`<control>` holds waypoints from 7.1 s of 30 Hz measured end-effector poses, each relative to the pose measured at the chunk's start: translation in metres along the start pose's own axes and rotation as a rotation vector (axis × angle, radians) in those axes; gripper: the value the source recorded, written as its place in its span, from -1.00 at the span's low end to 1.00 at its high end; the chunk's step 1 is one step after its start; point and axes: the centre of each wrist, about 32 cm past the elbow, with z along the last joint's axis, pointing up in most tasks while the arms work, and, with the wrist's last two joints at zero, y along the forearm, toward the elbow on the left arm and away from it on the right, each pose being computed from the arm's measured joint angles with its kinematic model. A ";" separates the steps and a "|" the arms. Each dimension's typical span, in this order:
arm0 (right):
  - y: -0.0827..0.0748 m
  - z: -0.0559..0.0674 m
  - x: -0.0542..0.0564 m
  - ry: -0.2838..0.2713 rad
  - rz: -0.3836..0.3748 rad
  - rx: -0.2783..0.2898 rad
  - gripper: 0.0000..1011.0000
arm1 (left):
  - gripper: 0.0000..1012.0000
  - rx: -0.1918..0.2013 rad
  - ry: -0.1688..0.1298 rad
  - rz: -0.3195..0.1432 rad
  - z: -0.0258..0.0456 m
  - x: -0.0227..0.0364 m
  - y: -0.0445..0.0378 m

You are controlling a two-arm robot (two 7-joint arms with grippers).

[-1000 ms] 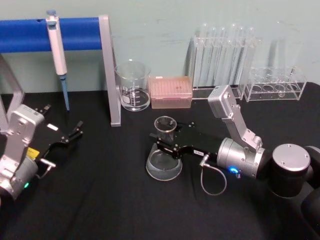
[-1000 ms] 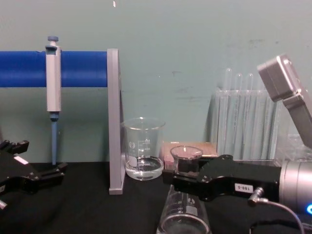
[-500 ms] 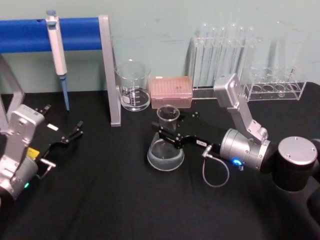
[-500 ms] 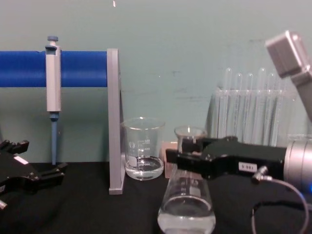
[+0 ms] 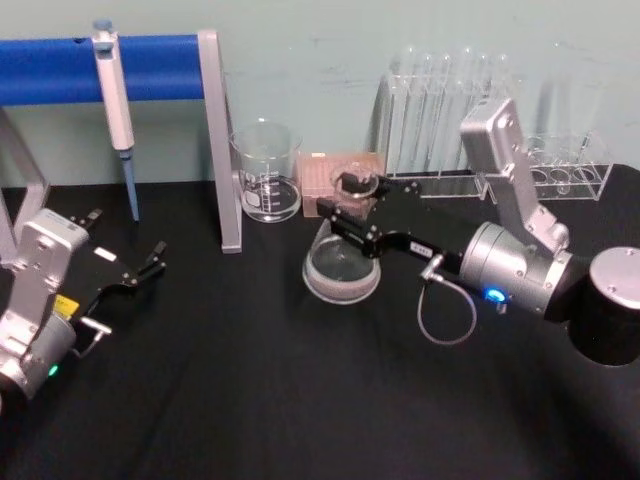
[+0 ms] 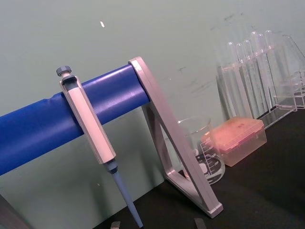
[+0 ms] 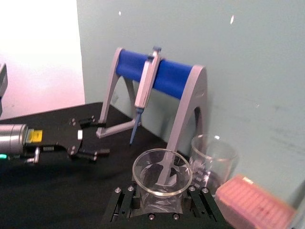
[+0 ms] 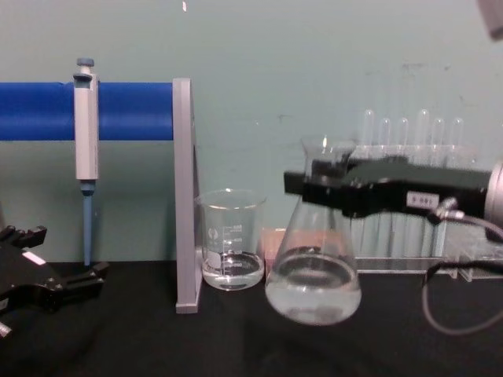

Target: Grasp the erlenmeyer flask with one hand, shake it three times, then place it back.

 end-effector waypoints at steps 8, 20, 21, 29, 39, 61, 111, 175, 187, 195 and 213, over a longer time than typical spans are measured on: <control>-0.009 0.017 -0.002 -0.015 -0.030 0.035 -0.10 | 0.98 0.000 0.000 0.000 0.0000 0.0000 0.0000; -0.016 0.026 -0.005 -0.029 -0.046 0.057 -0.10 | 0.98 0.000 0.000 0.000 0.0000 0.0000 0.0000; -0.016 0.026 -0.005 -0.029 -0.046 0.057 -0.10 | 0.98 0.000 0.000 0.000 0.0000 0.0000 0.0000; -0.017 0.026 -0.005 -0.025 -0.049 0.061 -0.10 | 0.98 0.000 0.000 0.000 0.0000 0.0000 0.0000; -0.016 0.025 -0.003 -0.019 -0.051 0.059 -0.10 | 0.98 0.000 0.000 0.000 0.0000 0.0000 0.0000; -0.013 0.024 -0.003 -0.012 -0.049 0.051 -0.10 | 0.98 0.000 0.000 0.000 0.0000 0.0000 0.0000; -0.006 0.020 -0.038 0.007 0.266 0.049 -0.10 | 0.98 0.000 0.000 0.000 0.0000 0.0000 0.0000; -0.030 0.007 0.017 -0.023 -0.215 0.028 -0.10 | 0.98 0.000 0.000 0.000 0.0000 0.0000 0.0000; -0.027 0.010 0.011 -0.021 -0.171 0.036 -0.10 | 0.98 0.000 0.000 0.000 0.0000 0.0000 0.0000; -0.020 0.012 0.001 -0.020 -0.101 0.040 -0.10 | 0.98 0.000 0.000 0.000 0.0000 0.0000 0.0000; -0.002 0.016 -0.025 -0.006 0.115 0.052 -0.10 | 0.98 0.000 0.000 0.000 0.0000 0.0000 0.0000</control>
